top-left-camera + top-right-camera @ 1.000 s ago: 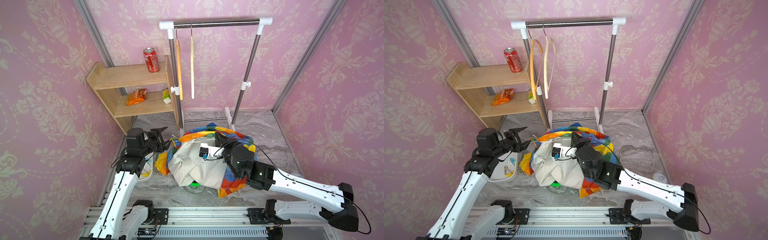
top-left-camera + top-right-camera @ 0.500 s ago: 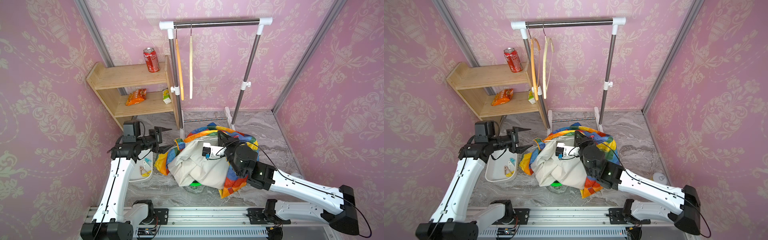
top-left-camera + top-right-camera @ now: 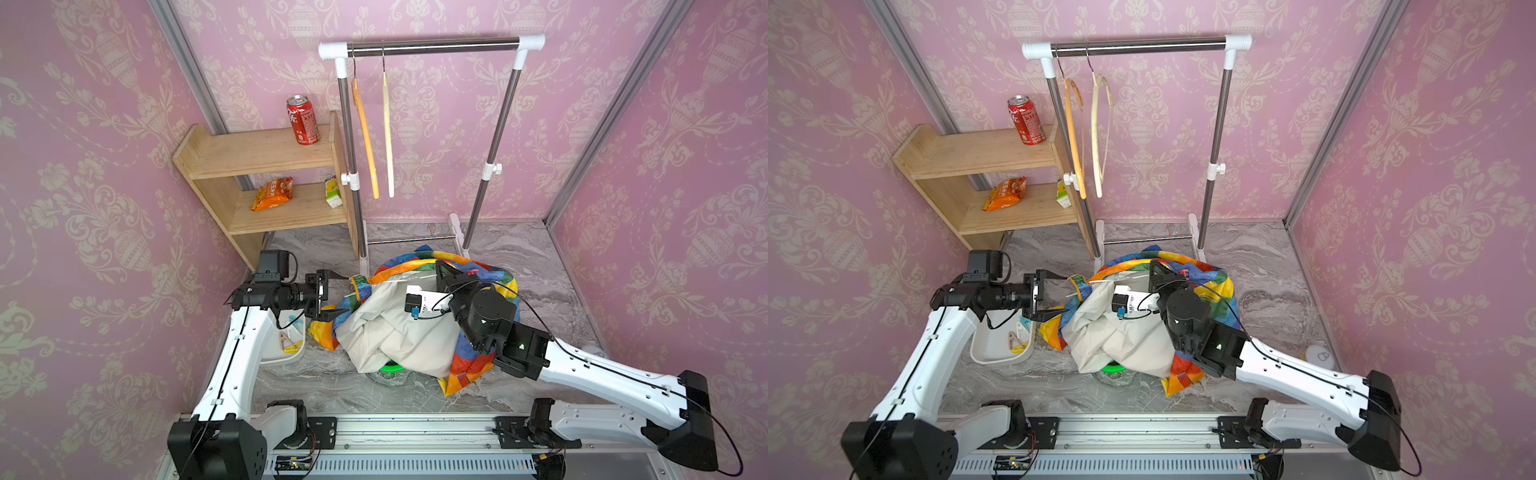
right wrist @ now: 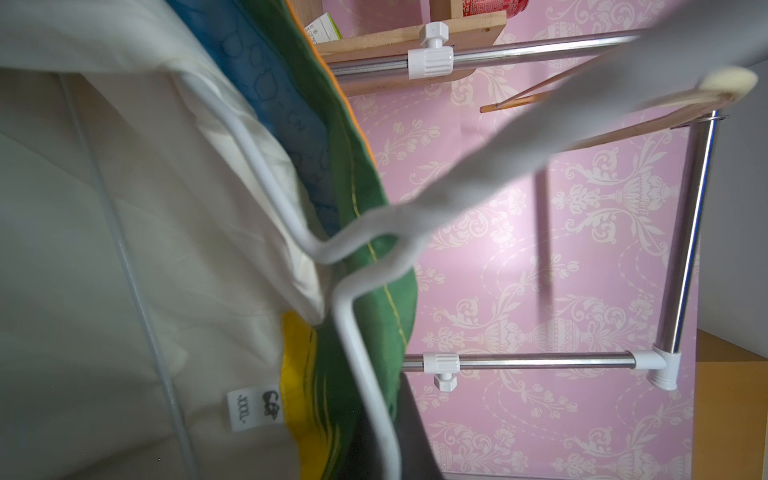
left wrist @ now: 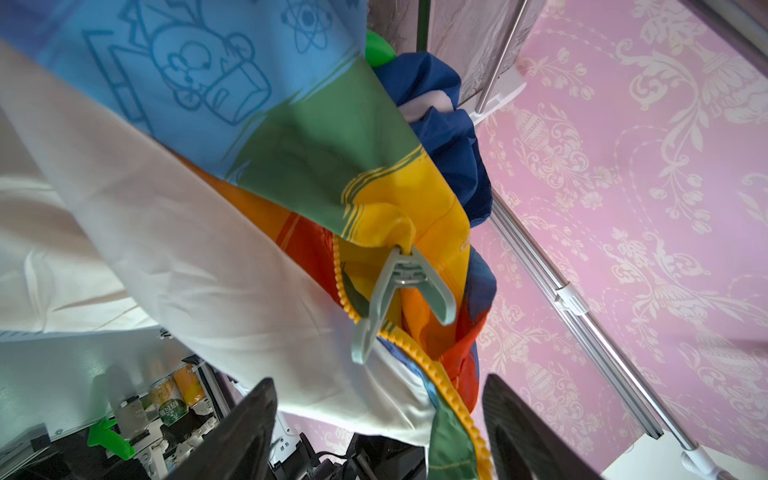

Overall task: Remove the clothespins securing jackets to the hanger
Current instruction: Remove the clothespin from the hanger.

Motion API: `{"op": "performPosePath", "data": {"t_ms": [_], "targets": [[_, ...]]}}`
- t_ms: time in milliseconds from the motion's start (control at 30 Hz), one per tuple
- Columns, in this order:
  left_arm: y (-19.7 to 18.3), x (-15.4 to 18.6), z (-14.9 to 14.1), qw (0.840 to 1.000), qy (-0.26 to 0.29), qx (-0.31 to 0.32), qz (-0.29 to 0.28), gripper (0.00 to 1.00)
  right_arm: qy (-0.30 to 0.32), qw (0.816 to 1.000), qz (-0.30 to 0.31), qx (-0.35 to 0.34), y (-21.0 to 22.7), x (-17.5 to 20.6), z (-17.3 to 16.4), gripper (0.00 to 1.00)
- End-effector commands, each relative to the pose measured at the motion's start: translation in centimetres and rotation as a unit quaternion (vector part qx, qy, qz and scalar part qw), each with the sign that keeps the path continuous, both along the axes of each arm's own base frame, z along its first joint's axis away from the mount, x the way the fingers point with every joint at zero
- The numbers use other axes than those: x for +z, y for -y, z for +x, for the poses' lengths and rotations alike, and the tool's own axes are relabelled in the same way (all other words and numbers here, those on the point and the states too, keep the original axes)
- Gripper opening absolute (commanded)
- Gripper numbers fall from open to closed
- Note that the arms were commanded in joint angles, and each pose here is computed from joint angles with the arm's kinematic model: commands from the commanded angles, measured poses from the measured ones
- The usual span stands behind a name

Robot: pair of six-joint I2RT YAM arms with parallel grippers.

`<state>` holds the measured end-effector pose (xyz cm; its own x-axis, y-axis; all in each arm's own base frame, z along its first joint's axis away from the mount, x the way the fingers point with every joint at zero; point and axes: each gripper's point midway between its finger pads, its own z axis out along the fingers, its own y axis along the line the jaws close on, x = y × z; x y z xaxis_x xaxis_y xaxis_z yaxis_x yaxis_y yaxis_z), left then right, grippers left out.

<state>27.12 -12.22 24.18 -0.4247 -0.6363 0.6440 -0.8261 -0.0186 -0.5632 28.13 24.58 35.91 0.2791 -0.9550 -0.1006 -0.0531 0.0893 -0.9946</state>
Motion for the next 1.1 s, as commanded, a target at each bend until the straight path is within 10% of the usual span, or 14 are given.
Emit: {"op": "performPosePath", "data": {"t_ms": [0, 1067], "targets": [[-0.1, 0.9, 1.0, 0.999, 0.030, -0.012, 0.001, 0.79, 0.014, 1.000, 0.000, 0.001, -0.2, 1.1, -0.2, 0.00], [-0.1, 0.4, 0.7, 0.999, 0.015, -0.027, 0.009, 0.75, 0.009, 1.000, 0.007, -0.020, -0.1, 1.5, 0.9, 0.00]]}}
